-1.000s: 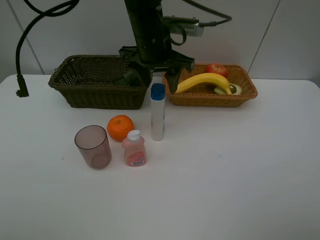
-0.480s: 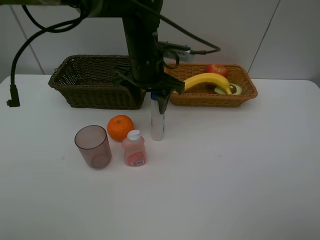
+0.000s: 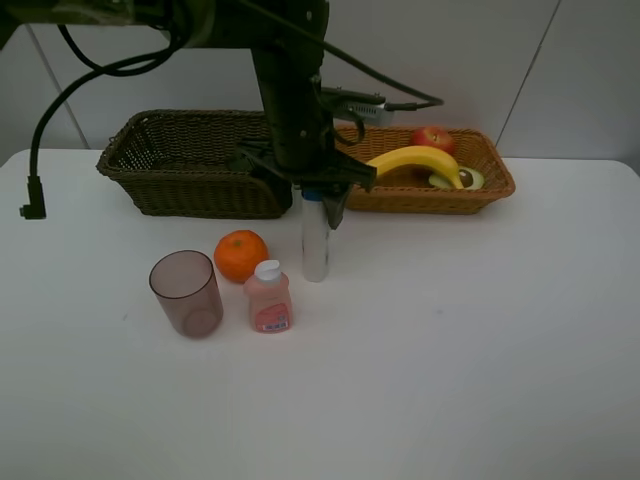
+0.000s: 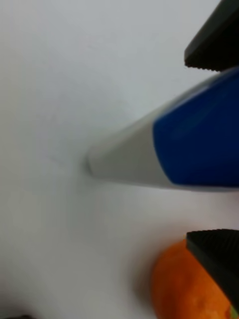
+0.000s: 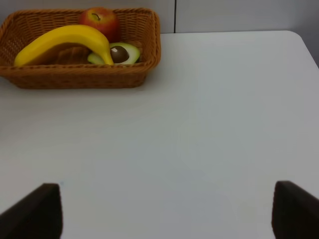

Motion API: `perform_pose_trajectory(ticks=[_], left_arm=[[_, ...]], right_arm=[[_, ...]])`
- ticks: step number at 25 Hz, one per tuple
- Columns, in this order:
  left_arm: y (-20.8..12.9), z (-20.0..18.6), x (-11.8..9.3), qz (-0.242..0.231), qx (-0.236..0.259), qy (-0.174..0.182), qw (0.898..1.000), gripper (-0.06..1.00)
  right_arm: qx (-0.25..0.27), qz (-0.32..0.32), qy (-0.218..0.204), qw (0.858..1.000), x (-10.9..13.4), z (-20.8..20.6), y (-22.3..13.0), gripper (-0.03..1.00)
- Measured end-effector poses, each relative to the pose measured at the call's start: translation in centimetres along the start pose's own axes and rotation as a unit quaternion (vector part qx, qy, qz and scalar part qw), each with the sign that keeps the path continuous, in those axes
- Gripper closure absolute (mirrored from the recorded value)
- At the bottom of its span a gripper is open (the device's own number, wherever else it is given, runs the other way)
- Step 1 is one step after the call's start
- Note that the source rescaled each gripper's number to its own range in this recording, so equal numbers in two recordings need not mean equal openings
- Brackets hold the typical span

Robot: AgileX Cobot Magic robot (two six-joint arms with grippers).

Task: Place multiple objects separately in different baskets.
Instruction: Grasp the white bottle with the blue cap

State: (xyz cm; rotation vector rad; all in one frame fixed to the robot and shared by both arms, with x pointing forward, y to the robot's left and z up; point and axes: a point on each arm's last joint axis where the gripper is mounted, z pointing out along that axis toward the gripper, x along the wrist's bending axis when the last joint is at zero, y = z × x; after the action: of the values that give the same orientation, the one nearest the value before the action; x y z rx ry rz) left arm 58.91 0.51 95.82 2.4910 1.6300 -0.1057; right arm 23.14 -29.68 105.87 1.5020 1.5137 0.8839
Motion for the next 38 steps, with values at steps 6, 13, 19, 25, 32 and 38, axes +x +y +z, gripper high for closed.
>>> perform_pose_trajectory(ticks=[6,13,19,25,32,38], left_arm=[[0.0,0.9,-0.1,-0.005,0.007,-0.006,1.0,0.09],[0.0,0.9,0.0,-0.003,0.007,-0.004,1.0,0.44],[0.1,0.8,0.0,0.006,0.007,-0.004,1.0,0.44],[0.1,0.8,0.0,0.006,0.007,-0.004,1.0,0.44],[0.0,0.5,-0.1,0.007,0.004,-0.005,1.0,0.44],[0.3,-2.1,-0.4,0.013,-0.01,-0.008,1.0,0.44]], right_arm=[[0.0,0.0,0.0,1.0,0.0,0.0,0.0,0.15],[0.0,0.0,0.0,1.0,0.0,0.0,0.0,0.15],[0.0,0.0,0.0,1.0,0.0,0.0,0.0,0.15],[0.0,0.0,0.0,1.0,0.0,0.0,0.0,0.15],[0.0,0.0,0.0,1.0,0.0,0.0,0.0,0.15],[0.0,0.0,0.0,1.0,0.0,0.0,0.0,0.15]])
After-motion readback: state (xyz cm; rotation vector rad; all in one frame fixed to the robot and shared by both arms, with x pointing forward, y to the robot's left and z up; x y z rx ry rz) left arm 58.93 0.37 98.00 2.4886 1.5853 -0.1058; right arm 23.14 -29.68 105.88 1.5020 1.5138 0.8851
